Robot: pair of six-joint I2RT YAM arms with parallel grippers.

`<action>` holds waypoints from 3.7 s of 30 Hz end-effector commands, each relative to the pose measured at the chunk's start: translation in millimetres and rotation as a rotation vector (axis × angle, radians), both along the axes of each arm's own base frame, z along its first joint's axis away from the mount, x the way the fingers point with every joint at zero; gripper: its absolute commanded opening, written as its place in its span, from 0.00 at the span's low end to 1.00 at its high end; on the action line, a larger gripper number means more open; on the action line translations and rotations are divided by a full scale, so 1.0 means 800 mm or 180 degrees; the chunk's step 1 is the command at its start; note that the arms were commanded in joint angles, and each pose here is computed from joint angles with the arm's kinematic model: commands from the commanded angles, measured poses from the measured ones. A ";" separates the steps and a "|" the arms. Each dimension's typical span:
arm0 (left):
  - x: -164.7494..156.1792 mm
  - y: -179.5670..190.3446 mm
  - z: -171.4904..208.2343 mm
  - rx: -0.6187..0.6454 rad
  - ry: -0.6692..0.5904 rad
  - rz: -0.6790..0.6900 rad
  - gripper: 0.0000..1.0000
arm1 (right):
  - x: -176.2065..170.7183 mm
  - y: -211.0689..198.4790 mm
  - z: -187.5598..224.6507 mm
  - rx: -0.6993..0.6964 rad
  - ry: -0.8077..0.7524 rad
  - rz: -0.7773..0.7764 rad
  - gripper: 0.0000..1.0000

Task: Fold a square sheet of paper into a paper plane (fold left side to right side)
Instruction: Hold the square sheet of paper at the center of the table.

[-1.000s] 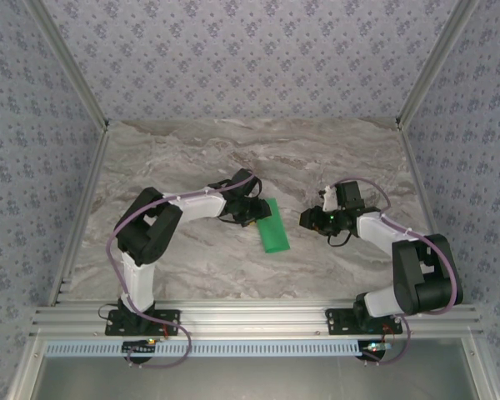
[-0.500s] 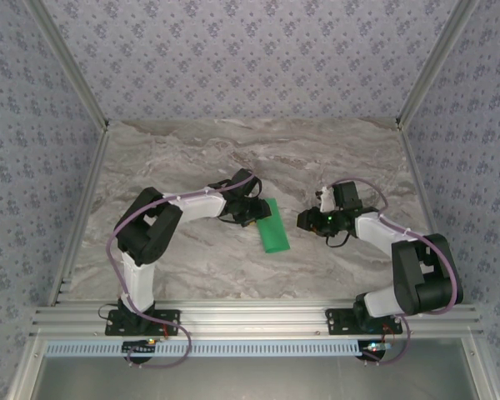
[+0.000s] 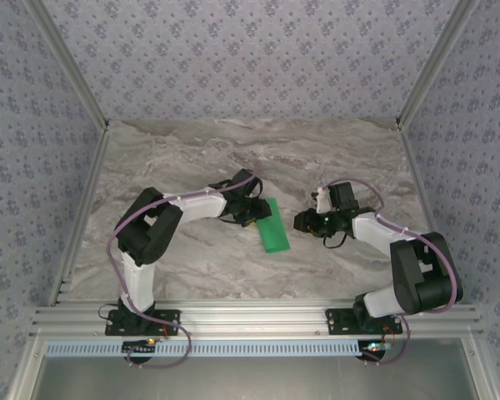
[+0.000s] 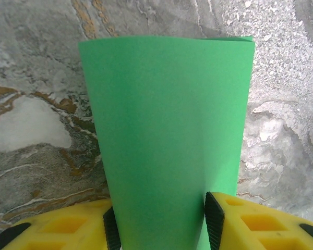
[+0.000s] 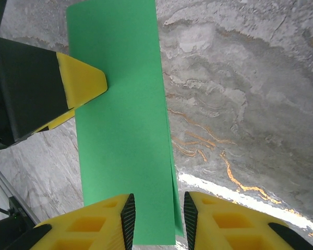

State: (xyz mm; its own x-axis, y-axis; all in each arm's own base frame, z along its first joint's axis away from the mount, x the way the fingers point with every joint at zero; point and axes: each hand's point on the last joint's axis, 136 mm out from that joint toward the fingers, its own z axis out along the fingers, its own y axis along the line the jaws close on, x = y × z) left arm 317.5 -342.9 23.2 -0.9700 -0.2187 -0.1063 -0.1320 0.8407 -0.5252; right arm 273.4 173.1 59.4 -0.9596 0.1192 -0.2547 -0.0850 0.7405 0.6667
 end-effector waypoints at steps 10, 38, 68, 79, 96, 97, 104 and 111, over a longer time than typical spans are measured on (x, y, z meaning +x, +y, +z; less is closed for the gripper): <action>-0.034 0.070 -0.103 0.0923 0.0479 0.0331 0.49 | 0.001 0.021 0.001 0.0089 0.0010 0.0120 0.30; -0.033 0.071 -0.101 0.0925 0.0471 0.0325 0.49 | 0.001 0.060 -0.039 -0.0053 0.0265 0.0358 0.16; -0.036 0.078 -0.105 0.1009 0.0468 0.0328 0.43 | -0.001 0.050 -0.049 -0.0298 0.0295 0.0406 0.16; -0.035 0.077 -0.102 0.0995 0.0458 0.0322 0.43 | -0.005 0.048 -0.058 -0.0363 0.0370 0.0419 0.16; -0.009 0.087 -0.015 0.0643 -0.0101 0.0271 0.59 | -0.020 0.031 -0.084 -0.0708 0.0632 0.0470 0.16; -0.009 0.089 -0.007 0.0620 -0.0149 0.0265 0.61 | -0.020 0.031 -0.085 -0.0719 0.0646 0.0472 0.16; -0.006 0.070 0.045 0.0167 -0.0510 0.0016 0.55 | -0.020 0.029 -0.086 -0.0763 0.0653 0.0465 0.16; -0.007 0.009 0.089 -0.0700 -0.0717 -0.0341 0.27 | -0.020 0.029 -0.088 -0.0768 0.0679 0.0471 0.16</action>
State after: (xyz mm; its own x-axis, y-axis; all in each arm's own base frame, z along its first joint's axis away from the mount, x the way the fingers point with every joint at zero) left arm 311.2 -308.0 64.5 -0.9483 -0.2022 -0.2445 -0.0185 0.8045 -0.5937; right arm 271.5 212.2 15.1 -0.9910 -0.0539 -0.1224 -0.1151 0.8099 0.5751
